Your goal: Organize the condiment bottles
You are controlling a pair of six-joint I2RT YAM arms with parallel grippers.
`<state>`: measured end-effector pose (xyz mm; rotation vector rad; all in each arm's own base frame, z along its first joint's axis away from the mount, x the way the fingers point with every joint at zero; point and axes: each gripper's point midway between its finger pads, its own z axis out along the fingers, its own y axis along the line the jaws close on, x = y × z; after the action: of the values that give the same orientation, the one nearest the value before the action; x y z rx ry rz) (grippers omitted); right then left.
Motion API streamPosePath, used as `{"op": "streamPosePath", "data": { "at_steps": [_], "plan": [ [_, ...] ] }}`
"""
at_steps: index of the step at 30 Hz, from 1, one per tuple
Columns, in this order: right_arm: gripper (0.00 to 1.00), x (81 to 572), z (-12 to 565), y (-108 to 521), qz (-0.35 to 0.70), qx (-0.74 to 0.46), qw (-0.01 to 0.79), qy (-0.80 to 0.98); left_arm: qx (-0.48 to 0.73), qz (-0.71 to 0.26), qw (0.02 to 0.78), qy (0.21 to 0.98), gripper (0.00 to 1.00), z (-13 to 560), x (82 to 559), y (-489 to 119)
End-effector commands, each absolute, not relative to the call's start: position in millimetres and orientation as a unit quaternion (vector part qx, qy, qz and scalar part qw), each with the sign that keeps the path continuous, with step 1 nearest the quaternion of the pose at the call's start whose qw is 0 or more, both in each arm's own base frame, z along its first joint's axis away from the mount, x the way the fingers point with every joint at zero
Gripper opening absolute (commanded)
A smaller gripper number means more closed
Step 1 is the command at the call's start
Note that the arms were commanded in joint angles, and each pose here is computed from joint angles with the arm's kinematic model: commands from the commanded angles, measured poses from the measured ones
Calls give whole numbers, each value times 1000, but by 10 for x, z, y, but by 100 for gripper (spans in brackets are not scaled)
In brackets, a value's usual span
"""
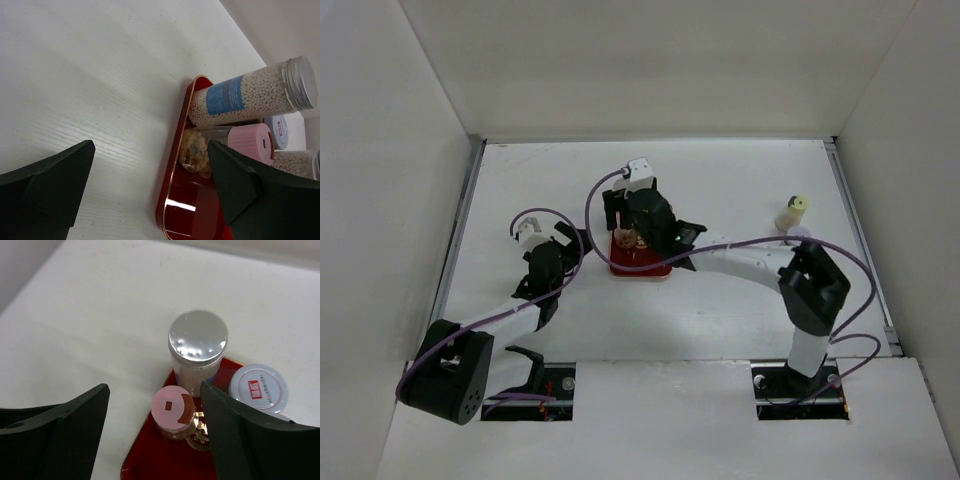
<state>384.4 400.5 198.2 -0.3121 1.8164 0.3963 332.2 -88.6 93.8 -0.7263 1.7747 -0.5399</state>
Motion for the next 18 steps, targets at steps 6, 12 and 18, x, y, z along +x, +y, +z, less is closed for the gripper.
{"op": "streamPosePath", "data": {
  "at_steps": [6, 12, 18],
  "plan": [
    [78, 3561, 3294, 3172, 228, -38, 684, 692, -304, -244, 554, 735, 100, 1037, 3342, -916],
    [46, 3558, 2810, 1139, 7, 174, 689, 703, -302, -249, 553, 736, 100, 1047, 3339, -953],
    [36, 3203, 2170, -247, -157, 301, 620, 707, -299, -253, 550, 737, 100, 1043, 3336, -1006]
  ]
}}
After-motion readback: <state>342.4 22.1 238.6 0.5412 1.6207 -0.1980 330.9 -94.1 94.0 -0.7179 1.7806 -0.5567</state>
